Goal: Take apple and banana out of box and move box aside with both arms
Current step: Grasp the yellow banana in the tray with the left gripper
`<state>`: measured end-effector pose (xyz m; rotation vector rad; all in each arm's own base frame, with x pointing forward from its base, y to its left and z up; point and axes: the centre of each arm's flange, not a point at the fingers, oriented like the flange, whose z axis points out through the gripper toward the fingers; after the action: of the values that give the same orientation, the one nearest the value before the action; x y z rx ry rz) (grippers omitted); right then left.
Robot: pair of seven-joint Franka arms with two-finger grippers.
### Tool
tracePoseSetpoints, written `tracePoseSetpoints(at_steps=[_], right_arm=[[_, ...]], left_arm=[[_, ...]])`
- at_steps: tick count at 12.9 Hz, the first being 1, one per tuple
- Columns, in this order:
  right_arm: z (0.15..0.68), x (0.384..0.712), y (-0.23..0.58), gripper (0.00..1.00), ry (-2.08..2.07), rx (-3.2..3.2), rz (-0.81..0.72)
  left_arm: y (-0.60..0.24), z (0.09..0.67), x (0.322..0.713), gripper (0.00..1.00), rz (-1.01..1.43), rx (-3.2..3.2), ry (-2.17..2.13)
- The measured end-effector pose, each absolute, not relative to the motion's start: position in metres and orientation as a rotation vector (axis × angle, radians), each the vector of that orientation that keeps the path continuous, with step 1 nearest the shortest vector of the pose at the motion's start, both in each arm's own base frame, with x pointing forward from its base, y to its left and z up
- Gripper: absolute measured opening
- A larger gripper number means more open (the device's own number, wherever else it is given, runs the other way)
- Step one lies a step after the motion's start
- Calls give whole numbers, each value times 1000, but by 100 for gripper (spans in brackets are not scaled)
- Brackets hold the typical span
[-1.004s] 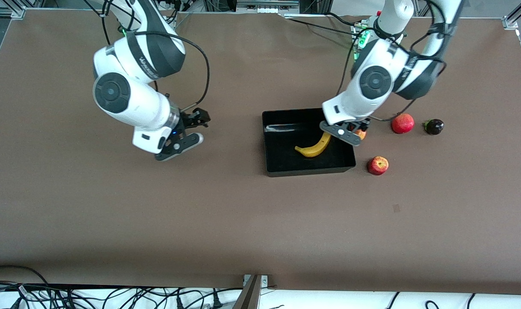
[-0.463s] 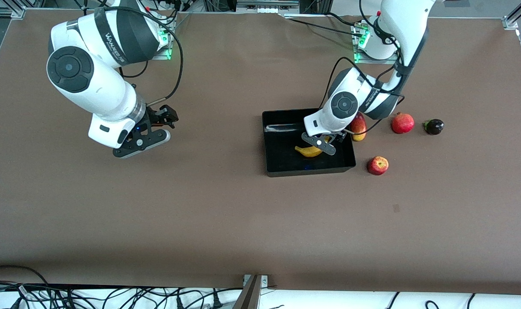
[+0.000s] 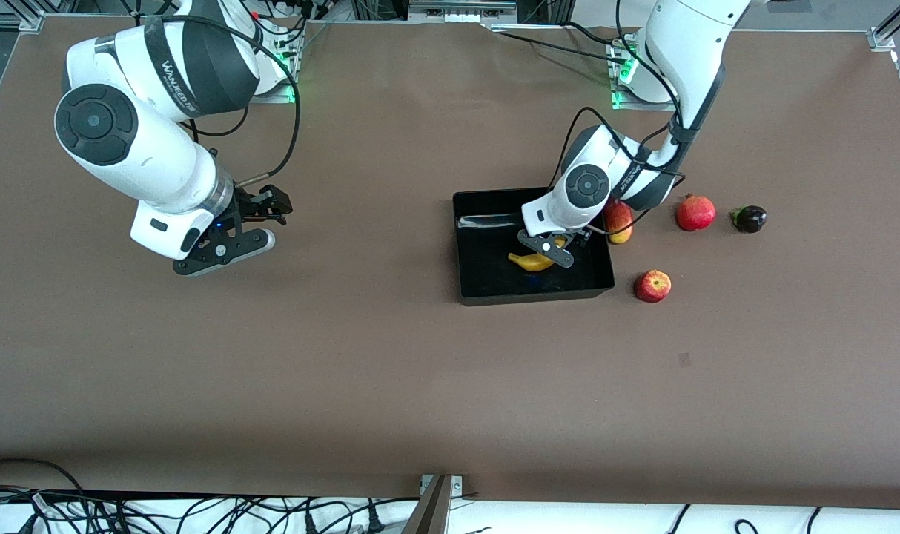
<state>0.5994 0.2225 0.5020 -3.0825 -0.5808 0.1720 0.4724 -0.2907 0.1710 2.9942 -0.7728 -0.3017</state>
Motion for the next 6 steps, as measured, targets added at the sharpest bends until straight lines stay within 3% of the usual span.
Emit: tracePoseSetpoints(at_steps=[3, 6], right_arm=[[502, 599, 223, 100, -581, -3083, 172], [502, 599, 223, 100, -581, -3082, 172]], left_arm=[[-286, 157, 469, 100, -272, 2994, -762], [-286, 157, 469, 70, -264, 2993, -762]])
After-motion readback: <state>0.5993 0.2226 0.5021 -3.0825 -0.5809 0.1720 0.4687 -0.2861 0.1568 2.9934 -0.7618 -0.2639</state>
